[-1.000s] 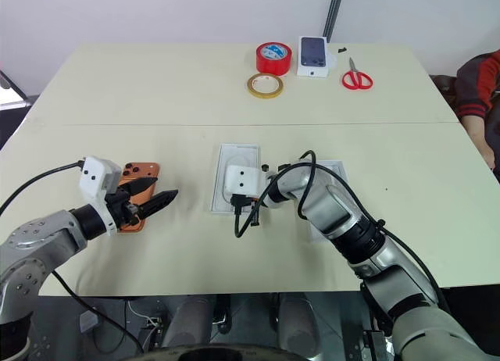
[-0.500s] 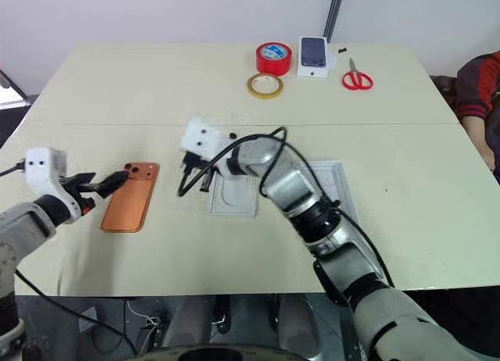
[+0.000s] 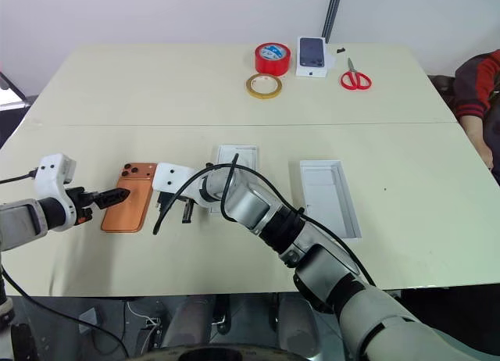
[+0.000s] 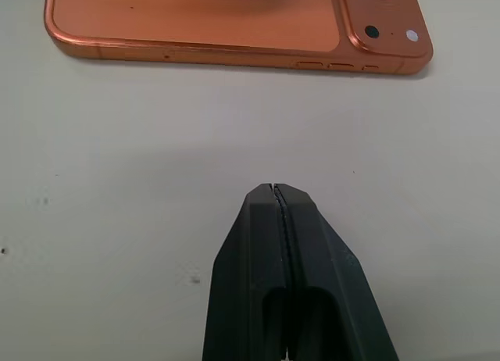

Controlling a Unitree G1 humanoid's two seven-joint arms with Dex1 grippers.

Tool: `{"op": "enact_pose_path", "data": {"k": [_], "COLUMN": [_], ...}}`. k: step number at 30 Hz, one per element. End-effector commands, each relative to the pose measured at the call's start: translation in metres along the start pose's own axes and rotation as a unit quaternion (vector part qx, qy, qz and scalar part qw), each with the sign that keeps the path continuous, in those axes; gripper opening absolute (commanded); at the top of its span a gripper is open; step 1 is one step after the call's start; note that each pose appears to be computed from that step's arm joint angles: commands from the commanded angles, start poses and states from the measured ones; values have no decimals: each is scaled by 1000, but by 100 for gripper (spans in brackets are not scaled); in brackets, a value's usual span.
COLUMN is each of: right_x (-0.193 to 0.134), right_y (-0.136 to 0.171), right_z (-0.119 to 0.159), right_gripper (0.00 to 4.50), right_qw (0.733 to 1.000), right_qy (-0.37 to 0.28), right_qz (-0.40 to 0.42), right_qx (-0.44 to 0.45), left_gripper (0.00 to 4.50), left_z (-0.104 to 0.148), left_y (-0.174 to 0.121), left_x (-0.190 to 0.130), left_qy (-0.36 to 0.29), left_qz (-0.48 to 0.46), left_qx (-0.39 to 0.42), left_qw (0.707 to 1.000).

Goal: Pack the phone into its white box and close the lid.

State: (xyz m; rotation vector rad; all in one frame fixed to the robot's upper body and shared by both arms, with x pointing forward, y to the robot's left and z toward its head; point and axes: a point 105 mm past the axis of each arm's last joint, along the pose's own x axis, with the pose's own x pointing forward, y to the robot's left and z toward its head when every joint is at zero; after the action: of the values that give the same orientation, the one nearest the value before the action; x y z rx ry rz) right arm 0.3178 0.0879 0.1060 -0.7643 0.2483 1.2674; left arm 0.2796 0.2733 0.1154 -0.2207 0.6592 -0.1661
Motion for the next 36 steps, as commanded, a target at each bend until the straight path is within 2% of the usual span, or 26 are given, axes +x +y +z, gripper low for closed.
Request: {"op": "enact_pose_path", "data": {"k": [1, 11, 18, 28, 36], "right_x": [-2, -7, -7, -7, -7], "right_y": [0, -5, -2, 0, 1], "right_z": [11, 4, 3, 0, -1], "right_gripper": [0, 0, 0, 0, 0], "right_qw": [1000, 1000, 1000, 1000, 1000], "right_qy": [-17, -11, -10, -8, -7], "right_qz": [1, -5, -1, 0, 3], "right_qx": [-17, -16, -15, -11, -11], "left_gripper": [445, 445, 445, 445, 445], "left_z": [-26, -39, -39, -28, -23], "left_y": [-33, -74, -90, -100, -86], "left_x": [12, 20, 17, 11, 13], "left_qy": [57, 67, 61, 41, 31], "left_qz": [-77, -148, -187, -238, -198], "left_qx": [-4, -13, -8, -31, -50], "left_qw": [995, 987, 980, 970, 978]}}
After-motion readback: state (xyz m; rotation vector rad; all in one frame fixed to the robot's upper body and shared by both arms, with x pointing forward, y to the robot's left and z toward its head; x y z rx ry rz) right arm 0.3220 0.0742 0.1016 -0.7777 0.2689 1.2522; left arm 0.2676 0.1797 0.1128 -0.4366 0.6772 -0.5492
